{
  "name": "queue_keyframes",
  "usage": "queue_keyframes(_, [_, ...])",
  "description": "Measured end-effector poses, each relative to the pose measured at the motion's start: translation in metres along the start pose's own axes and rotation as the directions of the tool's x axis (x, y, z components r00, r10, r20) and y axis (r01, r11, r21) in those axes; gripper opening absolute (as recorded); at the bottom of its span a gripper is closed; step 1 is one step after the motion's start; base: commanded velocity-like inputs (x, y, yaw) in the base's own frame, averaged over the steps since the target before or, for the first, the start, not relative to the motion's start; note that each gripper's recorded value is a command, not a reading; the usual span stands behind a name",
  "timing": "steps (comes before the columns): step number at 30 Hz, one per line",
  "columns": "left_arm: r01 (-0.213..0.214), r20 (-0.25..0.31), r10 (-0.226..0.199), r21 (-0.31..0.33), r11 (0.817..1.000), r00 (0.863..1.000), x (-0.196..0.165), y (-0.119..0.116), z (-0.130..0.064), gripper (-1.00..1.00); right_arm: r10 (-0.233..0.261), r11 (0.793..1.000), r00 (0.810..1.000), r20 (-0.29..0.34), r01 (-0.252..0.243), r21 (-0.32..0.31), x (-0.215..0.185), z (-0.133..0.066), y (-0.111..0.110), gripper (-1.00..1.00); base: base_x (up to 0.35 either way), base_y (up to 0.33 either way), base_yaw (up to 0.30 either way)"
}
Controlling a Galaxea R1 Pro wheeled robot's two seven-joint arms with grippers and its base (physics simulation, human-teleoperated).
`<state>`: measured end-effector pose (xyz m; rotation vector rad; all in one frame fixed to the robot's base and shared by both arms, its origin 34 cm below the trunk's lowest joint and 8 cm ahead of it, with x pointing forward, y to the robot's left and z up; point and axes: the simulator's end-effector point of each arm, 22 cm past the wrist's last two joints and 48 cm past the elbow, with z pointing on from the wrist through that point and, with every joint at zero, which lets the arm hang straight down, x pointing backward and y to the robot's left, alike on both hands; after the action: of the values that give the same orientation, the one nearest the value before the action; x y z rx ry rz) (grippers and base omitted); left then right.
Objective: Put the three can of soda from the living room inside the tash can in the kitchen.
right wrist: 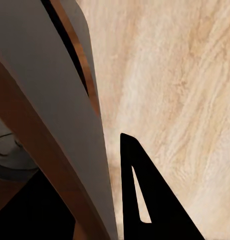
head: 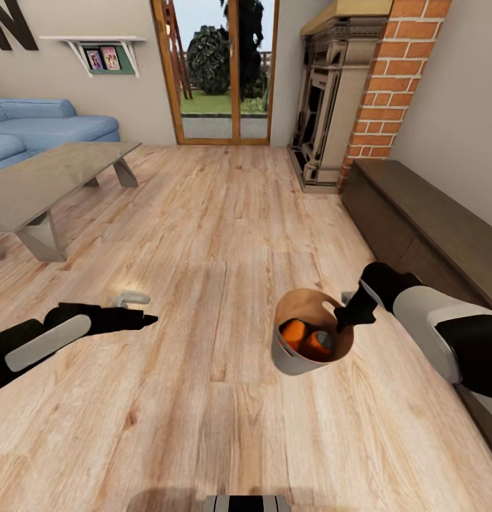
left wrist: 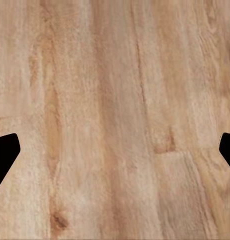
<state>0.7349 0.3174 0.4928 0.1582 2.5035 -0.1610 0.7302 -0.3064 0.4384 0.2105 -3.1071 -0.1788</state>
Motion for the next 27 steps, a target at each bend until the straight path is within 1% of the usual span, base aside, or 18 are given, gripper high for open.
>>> queue_keyframes(2, [-0.023, -0.001, 0.023, 0.007, 1.000, 1.000, 0.008, -0.011, 0.006, 1.00, 0.011, 1.000, 1.000, -0.013, -0.011, -0.008, 0.005, 0.003, 0.000, -1.00, 0.000, 0.000, 0.000])
queue_keyframes(4, [-0.051, -0.018, 0.052, 0.010, 0.999, 0.999, 0.029, -0.018, 0.013, 1.00, 0.025, 1.000, 0.999, -0.041, -0.025, -0.007, 0.016, 0.012, -0.004, -1.00, 0.000, 0.000, 0.000])
queue_keyframes(8, [-0.069, -0.027, 0.069, 0.014, 0.998, 0.997, 0.047, -0.024, 0.022, 1.00, 0.010, 0.999, 0.997, -0.082, -0.007, 0.040, 0.035, 0.032, -0.017, -1.00, 0.000, 0.000, 0.000])
queue_keyframes(9, [-0.070, -0.027, 0.070, 0.014, 0.997, 0.997, 0.049, -0.024, 0.024, 1.00, 0.011, 0.999, 0.996, -0.089, -0.006, 0.047, 0.038, 0.036, -0.019, -1.00, 0.000, 0.000, 0.000])
queue_keyframes(14, [-0.074, -0.029, 0.075, 0.015, 0.997, 0.997, 0.061, -0.025, 0.031, 1.00, 0.039, 0.998, 0.994, -0.104, -0.034, 0.055, 0.053, 0.060, -0.023, -1.00, 0.000, 0.000, 0.000])
queue_keyframes(16, [-0.075, -0.029, 0.075, 0.015, 0.997, 0.997, 0.065, -0.025, 0.034, 1.00, 0.040, 0.997, 0.993, -0.114, -0.032, 0.069, 0.059, 0.067, -0.029, -1.00, 0.000, 0.000, 0.000])
queue_keyframes(18, [-0.075, -0.029, 0.075, 0.015, 0.997, 0.997, 0.065, -0.025, 0.034, 1.00, 0.033, 0.996, 0.992, -0.121, -0.022, 0.092, 0.062, 0.067, -0.036, -1.00, 0.000, 0.000, 0.000])
queue_keyframes(20, [-0.075, -0.028, 0.076, 0.016, 0.997, 0.997, 0.064, -0.025, 0.034, 1.00, 0.032, 0.995, 0.991, -0.127, -0.019, 0.101, 0.065, 0.068, -0.039, -1.00, 0.000, 0.000, 0.000])
queue_keyframes(24, [-0.075, -0.028, 0.076, 0.016, 0.997, 0.997, 0.064, -0.025, 0.034, 1.00, 0.048, 0.997, 0.990, -0.135, -0.039, 0.071, 0.071, 0.076, -0.031, -1.00, 0.000, 0.000, 0.000])
queue_keyframes(27, [-0.075, -0.028, 0.076, 0.016, 0.997, 0.997, 0.064, -0.026, 0.034, 1.00, 0.050, 0.997, 0.989, -0.136, -0.041, 0.065, 0.073, 0.078, -0.029, -1.00, 0.000, 0.000, 0.000])
